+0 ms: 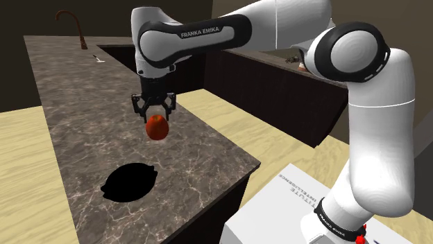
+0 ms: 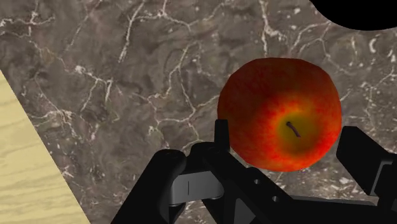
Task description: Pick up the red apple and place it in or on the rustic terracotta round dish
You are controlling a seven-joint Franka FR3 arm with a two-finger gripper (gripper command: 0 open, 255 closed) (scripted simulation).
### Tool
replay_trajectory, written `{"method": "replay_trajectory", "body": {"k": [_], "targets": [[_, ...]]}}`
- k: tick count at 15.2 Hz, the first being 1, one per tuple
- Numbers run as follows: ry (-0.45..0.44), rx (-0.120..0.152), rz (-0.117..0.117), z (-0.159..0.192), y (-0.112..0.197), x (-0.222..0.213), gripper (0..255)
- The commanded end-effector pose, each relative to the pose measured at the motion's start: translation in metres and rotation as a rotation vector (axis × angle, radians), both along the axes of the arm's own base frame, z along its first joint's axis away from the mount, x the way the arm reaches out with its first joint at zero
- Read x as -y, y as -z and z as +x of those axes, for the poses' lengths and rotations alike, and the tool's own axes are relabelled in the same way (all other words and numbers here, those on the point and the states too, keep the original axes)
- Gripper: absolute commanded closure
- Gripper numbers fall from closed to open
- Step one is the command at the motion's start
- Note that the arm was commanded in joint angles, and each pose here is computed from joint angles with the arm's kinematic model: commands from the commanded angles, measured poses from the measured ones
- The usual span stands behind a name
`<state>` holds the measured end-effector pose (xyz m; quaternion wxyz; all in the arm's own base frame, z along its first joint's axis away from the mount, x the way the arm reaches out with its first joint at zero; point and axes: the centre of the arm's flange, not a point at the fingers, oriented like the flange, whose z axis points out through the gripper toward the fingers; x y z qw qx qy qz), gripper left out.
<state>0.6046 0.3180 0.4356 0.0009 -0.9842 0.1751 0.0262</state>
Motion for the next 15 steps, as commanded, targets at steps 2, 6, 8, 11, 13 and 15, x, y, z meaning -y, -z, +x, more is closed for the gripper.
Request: {"method": "replay_trajectory", "body": {"k": [2, 6, 8, 11, 13, 15], "targets": [[0.0, -0.001, 0.0, 0.0, -0.016, -0.001, 255], [0.0, -0.001, 0.0, -0.007, -0.031, -0.011, 255], [0.0, -0.001, 0.0, -0.021, -0.036, -0.033, 255], [0.0, -0.001, 0.0, -0.041, -0.045, -0.066, 255], [0.0, -0.001, 0.0, -0.055, -0.051, -0.087, 255], [0.0, -0.001, 0.0, -0.069, -0.057, -0.109, 255]]}}
